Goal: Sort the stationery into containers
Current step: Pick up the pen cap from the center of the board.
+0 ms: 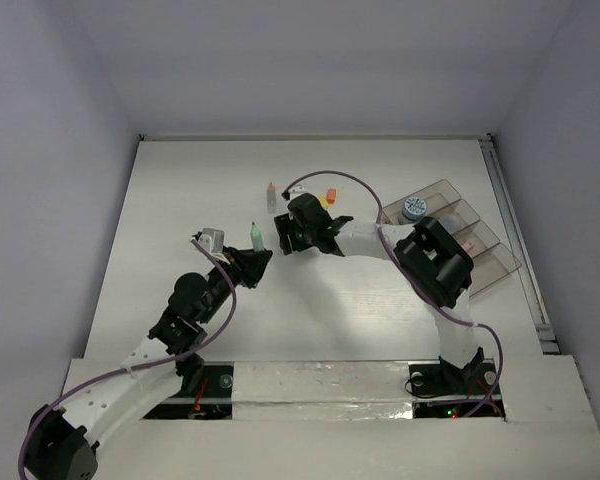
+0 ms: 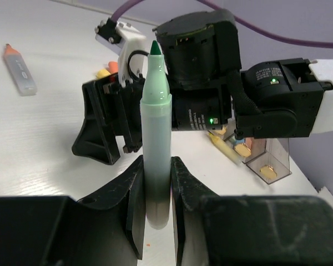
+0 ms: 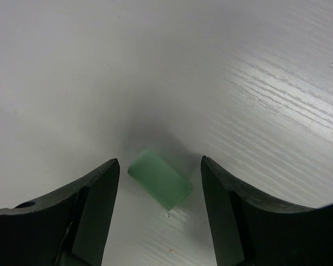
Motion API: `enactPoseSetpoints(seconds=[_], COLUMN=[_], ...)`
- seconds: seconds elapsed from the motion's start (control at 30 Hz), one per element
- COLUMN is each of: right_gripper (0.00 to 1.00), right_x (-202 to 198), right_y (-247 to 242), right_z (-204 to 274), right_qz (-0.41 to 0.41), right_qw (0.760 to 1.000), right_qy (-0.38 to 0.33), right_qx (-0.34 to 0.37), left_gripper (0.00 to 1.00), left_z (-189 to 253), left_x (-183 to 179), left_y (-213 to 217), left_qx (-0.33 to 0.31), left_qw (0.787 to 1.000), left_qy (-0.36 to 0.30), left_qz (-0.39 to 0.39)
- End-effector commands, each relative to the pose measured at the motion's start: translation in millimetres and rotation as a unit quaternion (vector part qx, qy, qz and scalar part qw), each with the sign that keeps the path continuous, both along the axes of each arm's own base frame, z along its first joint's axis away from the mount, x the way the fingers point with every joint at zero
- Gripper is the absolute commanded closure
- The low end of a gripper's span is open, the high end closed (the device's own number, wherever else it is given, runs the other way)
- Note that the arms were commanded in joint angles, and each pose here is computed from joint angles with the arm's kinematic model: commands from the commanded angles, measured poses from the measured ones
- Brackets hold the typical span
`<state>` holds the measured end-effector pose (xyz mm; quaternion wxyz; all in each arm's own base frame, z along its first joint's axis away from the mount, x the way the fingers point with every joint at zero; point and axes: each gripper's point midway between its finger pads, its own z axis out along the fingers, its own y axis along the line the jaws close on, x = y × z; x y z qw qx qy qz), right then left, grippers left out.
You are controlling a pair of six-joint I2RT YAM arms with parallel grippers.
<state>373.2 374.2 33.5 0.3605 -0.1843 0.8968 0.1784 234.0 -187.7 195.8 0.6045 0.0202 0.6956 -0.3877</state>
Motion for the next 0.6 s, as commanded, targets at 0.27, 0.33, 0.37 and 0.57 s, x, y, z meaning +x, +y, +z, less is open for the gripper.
enactPoseSetpoints(seconds=[0.27, 0.33, 0.37, 0.57], right_gripper=[0.31, 0.30, 0.27, 0.21], right_x=[-22, -26, -28, -23], right_y=[-38, -32, -28, -19], right_z=[-37, -30, -27, -13], right_qz=[0.077, 0.081, 0.086, 0.137], right_qw=[0.983, 0.986, 0.987, 0.982], right_qy=[0.024, 0.031, 0.033, 0.000], right_qx=[-0.165, -0.144, -0.134, -0.134], left_gripper=[1.00, 1.00, 1.00, 1.00], left_z=[10, 10, 10, 9], left_x=[4, 4, 5, 5], left_y=[13, 13, 13, 12], left_qx=[-0.003, -0.004, -0.003, -0.002], left_qw=[0.999, 0.999, 0.999, 0.999], left_qy=[-0.023, -0.022, -0.022, -0.021], left_qz=[0.036, 0.036, 0.036, 0.035])
